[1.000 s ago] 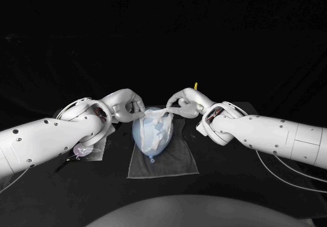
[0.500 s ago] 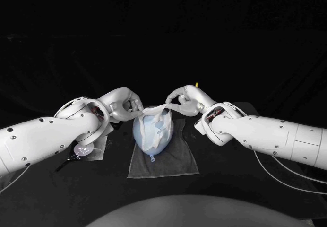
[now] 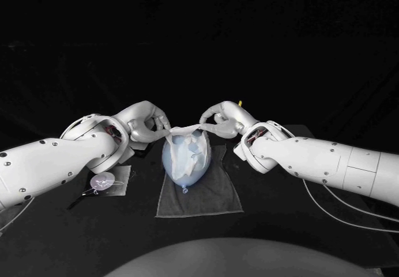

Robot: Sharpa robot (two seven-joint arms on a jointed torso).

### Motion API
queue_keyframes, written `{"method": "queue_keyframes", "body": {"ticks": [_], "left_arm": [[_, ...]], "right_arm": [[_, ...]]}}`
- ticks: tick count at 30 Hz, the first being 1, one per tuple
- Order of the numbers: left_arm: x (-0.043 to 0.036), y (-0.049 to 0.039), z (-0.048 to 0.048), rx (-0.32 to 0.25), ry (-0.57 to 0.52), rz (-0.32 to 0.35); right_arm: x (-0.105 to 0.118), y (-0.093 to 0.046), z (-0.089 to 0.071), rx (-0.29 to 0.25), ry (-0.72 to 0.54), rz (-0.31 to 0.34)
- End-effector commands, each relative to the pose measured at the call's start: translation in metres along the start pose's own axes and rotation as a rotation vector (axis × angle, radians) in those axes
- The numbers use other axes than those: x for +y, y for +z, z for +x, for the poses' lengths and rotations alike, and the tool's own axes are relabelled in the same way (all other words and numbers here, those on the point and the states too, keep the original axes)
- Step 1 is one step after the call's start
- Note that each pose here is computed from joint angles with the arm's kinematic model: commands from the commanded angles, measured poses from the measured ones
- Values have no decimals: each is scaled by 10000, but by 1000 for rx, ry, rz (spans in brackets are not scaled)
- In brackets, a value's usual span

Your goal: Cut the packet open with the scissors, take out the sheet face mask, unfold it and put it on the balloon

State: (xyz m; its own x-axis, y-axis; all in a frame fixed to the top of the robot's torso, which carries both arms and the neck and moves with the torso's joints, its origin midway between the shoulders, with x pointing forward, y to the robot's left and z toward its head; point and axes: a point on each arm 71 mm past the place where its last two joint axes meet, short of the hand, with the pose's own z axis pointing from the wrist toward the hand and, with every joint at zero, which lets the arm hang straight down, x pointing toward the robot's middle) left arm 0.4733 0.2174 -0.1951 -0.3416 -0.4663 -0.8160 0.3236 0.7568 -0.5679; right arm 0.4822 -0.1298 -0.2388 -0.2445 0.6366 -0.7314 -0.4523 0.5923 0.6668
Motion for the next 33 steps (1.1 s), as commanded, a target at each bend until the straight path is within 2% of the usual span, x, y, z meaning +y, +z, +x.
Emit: {"method": "queue_keyframes", "body": {"ticks": [1, 8, 14, 21, 33], "left_arm": [[-29, 14, -38, -13, -13, 9], [-59, 39, -102, -31, -9, 14], [-77, 76, -160, -51, 2, 17], [-37, 123, -235, -56, 27, 1], [8, 185, -257, -60, 58, -20]], "right_arm": [[-3, 25, 4, 4, -18, 7], [25, 72, -1, -52, -23, -3], [36, 92, 0, -71, -24, -7], [22, 121, -32, -116, -26, -4], [-38, 224, -22, -114, -33, 32]]}}
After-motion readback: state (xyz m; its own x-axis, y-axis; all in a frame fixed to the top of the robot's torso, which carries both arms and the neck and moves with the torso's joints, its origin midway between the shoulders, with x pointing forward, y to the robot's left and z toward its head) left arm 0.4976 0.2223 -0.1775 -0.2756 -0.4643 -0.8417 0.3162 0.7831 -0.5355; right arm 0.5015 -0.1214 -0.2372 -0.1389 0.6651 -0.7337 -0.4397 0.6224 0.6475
